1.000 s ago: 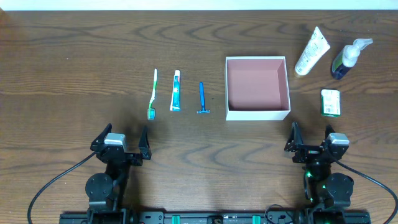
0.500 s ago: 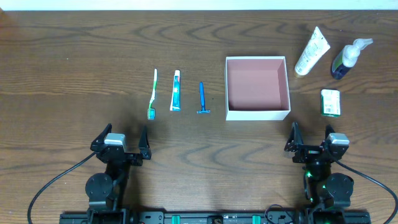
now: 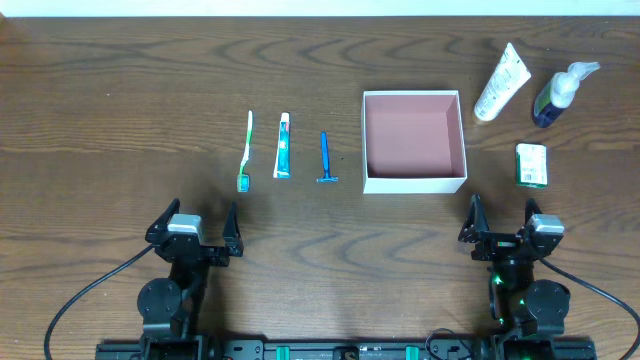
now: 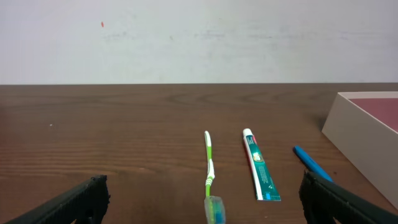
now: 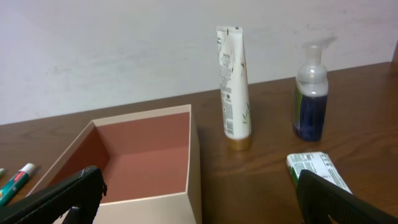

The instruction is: Pack container

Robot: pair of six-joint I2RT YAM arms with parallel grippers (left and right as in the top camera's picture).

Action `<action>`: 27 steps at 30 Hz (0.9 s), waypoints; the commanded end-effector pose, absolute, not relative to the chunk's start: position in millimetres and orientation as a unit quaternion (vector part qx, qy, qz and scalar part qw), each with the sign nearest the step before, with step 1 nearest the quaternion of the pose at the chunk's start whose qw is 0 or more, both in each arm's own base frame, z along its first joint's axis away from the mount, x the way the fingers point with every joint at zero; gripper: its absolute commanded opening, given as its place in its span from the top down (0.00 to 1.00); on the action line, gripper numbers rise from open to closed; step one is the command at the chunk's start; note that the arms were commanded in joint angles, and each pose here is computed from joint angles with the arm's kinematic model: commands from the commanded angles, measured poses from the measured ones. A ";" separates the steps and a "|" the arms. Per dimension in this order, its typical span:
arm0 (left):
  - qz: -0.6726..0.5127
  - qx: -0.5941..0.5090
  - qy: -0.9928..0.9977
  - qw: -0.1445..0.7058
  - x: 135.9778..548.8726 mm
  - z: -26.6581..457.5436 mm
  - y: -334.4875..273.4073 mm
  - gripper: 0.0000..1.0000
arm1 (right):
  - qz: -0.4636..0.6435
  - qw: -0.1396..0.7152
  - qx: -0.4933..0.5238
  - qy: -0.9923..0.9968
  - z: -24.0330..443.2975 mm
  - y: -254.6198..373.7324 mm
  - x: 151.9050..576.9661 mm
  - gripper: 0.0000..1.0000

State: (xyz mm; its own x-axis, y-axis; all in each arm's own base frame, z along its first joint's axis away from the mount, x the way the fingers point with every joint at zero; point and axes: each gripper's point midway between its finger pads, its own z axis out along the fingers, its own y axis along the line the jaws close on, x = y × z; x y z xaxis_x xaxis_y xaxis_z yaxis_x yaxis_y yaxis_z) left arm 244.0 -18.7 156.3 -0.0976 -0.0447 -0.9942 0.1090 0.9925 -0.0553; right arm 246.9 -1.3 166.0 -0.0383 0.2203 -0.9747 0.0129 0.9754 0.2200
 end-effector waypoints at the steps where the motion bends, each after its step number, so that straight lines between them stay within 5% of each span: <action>1: -0.061 0.025 0.753 0.655 243.3 141.4 -20.3 0.02 | 0.066 0.682 0.077 0.725 159.7 -1.3 246.4 0.01; 6: -0.061 0.024 0.753 0.655 243.3 141.4 -20.3 0.02 | 0.080 0.720 0.070 0.686 187.3 2.0 246.6 0.01; 15: -0.061 0.025 0.753 0.655 243.3 141.4 -20.3 0.02 | 0.074 0.845 -0.065 0.526 308.3 32.4 213.5 0.01; 21: -0.061 0.025 0.753 0.655 243.3 141.4 -20.3 0.02 | -0.031 0.792 -0.060 0.607 345.8 8.7 233.9 0.01; 27: -0.061 0.025 0.753 0.655 243.3 141.4 -20.3 0.02 | -0.042 0.675 -0.052 0.735 361.9 -8.6 297.0 0.01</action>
